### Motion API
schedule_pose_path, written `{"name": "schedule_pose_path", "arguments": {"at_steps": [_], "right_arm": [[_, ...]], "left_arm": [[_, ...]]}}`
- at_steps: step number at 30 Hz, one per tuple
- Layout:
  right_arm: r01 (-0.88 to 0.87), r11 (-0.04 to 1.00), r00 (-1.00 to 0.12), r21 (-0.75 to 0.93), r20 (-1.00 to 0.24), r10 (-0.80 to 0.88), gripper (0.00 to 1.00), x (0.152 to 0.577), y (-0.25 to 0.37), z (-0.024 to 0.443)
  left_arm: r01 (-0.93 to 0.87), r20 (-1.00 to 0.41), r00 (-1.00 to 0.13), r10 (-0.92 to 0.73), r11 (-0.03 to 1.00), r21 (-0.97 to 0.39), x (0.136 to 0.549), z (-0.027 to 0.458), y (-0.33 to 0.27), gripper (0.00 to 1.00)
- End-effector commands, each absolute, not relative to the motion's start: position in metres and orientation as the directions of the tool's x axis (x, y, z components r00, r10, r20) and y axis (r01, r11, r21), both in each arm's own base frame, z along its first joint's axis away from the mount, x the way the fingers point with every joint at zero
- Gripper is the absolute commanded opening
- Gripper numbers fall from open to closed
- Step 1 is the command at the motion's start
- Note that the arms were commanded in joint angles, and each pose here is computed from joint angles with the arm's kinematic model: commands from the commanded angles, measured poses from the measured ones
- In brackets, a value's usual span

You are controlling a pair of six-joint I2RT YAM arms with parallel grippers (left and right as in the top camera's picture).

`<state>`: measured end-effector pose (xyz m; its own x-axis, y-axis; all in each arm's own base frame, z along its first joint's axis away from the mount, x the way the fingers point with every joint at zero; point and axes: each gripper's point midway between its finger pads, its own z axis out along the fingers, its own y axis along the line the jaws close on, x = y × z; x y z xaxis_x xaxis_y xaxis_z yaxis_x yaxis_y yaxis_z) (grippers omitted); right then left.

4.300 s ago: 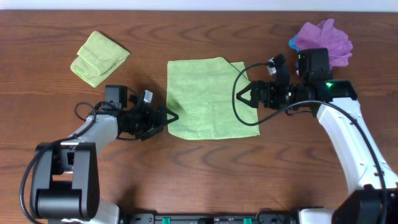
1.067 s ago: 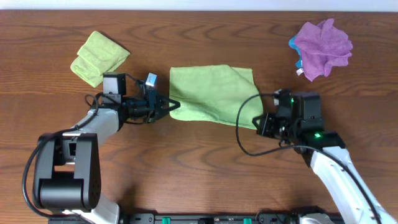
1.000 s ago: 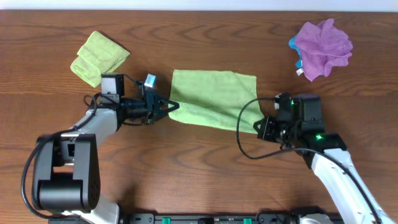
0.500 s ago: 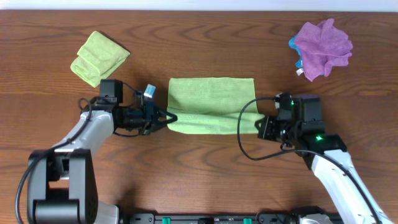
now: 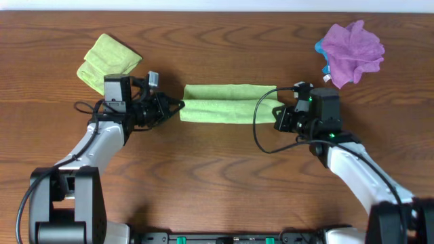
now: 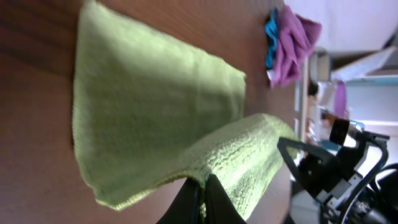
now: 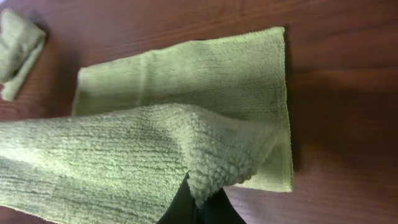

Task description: Fold the cloth

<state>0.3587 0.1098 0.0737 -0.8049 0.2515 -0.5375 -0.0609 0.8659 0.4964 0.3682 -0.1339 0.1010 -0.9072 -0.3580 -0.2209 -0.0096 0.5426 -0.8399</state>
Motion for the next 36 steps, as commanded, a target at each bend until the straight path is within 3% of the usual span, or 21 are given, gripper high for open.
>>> {"name": "schedule_pose_path", "arguments": {"at_steps": [1,15,22,25,29,32,36], "right_arm": [[-0.048,0.881,-0.792,0.470,-0.556,0.253,0.01,0.373,0.106,0.071],[-0.034,0.898,-0.755,0.439,-0.600,0.265,0.01,0.416,0.103,0.056],[-0.043,0.898,-0.763,0.438,-0.594,0.254,0.01,0.431,0.111,0.046],[-0.048,0.897,-0.756,0.439,-0.603,0.254,0.02,0.435,0.112,0.051],[-0.052,0.895,-0.758,0.443,-0.601,0.253,0.01,0.436,0.113,0.053],[-0.060,0.890,-0.762,0.452,-0.597,0.251,0.01,0.436,0.115,0.054],[-0.052,0.891,-0.772,0.450,-0.585,0.250,0.01,0.433,0.115,0.051]], "left_arm": [[-0.056,-0.247,-0.876,-0.413,0.597,-0.800,0.383,0.088,-0.122,0.06],[-0.055,-0.280,-0.841,-0.462,0.589,-0.806,0.428,0.050,-0.119,0.06],[-0.008,-0.322,-0.831,-0.454,0.588,-0.809,0.455,0.063,-0.123,0.06],[-0.021,-0.294,-0.846,-0.445,0.579,-0.815,0.450,0.060,-0.125,0.17],[-0.047,-0.250,-0.869,-0.426,0.574,-0.817,0.440,0.054,-0.128,0.49],[-0.049,-0.230,-0.886,-0.403,0.575,-0.817,0.432,0.050,-0.130,0.58],[-0.055,-0.203,-0.899,-0.389,0.560,-0.827,0.427,0.050,-0.135,0.59]]}}
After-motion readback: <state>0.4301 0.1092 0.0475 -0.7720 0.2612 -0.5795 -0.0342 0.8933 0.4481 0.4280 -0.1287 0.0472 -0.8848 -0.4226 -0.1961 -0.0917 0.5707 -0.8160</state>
